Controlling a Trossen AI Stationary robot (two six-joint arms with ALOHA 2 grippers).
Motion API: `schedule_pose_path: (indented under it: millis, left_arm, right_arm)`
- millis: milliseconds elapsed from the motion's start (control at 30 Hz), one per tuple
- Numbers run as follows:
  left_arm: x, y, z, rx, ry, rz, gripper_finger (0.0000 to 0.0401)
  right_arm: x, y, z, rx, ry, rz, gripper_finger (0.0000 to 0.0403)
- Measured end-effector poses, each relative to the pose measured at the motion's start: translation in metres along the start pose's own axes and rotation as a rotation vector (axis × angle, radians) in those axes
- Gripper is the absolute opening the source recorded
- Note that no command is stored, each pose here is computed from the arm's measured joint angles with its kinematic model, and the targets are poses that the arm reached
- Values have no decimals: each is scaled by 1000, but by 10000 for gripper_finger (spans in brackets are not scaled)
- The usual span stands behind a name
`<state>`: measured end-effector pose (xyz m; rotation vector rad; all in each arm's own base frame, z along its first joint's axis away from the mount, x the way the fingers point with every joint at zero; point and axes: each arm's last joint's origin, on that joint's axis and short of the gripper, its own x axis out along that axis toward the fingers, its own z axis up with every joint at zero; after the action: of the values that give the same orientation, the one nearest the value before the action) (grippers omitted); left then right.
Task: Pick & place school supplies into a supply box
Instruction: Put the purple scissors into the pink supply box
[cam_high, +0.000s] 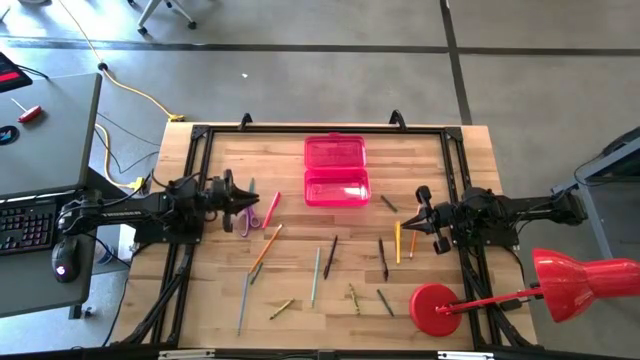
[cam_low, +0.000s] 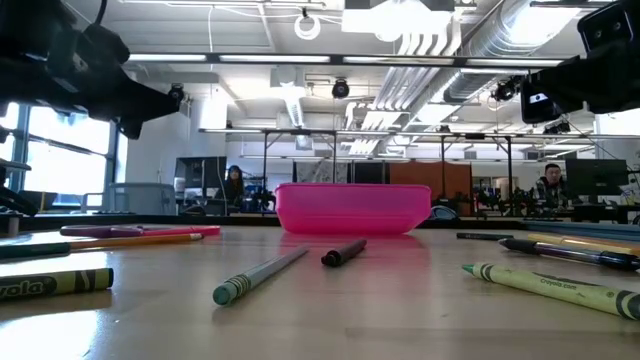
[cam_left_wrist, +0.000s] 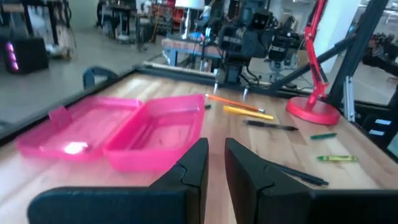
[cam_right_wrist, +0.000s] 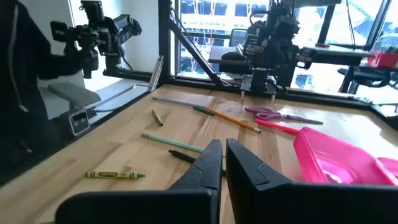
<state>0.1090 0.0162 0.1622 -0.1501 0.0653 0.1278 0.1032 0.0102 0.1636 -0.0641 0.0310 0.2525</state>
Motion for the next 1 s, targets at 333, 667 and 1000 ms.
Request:
schedule_pose_path:
  millis: [333, 667, 1000]
  left_arm:
    - [0, 4, 3, -287, 45, 167, 83]
    - [4, 3, 32, -509, 326, 422, 83]
    - [40, -5, 92, -498, 621, 548, 83]
  right_arm:
    - [0, 0, 1, -74, -8, -9, 0]
    - [-2, -3, 18, -150, -182, -87, 0]
    - [-3, -3, 24, -163, -245, -84, 0]
